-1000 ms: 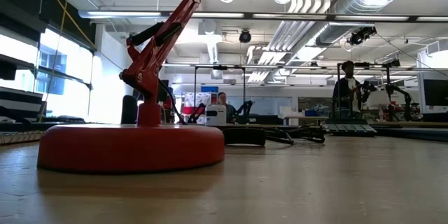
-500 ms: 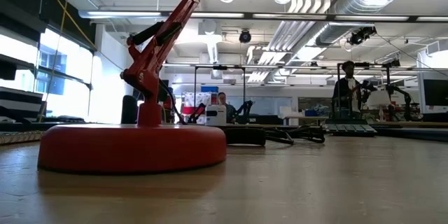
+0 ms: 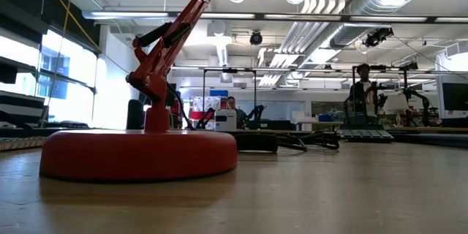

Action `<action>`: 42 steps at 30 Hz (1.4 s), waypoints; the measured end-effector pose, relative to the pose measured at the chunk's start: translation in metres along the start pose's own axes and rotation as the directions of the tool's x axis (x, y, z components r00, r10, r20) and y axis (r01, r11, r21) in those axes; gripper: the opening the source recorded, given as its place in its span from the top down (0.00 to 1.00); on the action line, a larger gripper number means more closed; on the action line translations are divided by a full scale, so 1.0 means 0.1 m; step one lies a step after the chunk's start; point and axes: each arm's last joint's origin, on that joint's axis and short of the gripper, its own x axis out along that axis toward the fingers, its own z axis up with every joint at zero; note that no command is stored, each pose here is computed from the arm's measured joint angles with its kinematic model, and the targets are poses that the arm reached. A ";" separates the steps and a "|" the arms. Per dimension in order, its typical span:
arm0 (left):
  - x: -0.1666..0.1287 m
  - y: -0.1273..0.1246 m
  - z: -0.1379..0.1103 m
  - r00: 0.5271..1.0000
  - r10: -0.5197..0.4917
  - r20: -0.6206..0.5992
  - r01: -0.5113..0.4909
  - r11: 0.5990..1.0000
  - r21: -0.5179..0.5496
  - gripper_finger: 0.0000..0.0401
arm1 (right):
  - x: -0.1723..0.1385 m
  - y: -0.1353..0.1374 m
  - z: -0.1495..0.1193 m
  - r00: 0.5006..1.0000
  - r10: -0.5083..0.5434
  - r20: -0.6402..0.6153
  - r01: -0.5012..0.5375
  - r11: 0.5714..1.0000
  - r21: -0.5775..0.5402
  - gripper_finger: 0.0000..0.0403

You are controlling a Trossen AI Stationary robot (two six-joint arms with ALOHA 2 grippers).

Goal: Screw lightbulb
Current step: Insert the white lightbulb into the red lamp

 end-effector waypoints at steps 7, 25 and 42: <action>0.00 0.00 0.00 1.000 0.000 0.000 0.000 1.000 0.000 1.00 | 0.00 0.00 0.00 1.000 0.001 -0.013 -0.001 0.999 0.033 0.30; 0.00 -0.02 -0.01 0.998 -0.063 -0.022 0.063 0.998 0.019 1.00 | -0.01 -0.08 -0.03 0.996 -0.073 -0.044 0.074 0.997 0.032 0.04; -0.02 -0.02 -0.01 0.998 -0.064 -0.025 0.065 0.997 0.040 1.00 | -0.35 0.03 0.25 0.987 -0.081 -0.137 0.059 0.986 -0.156 0.08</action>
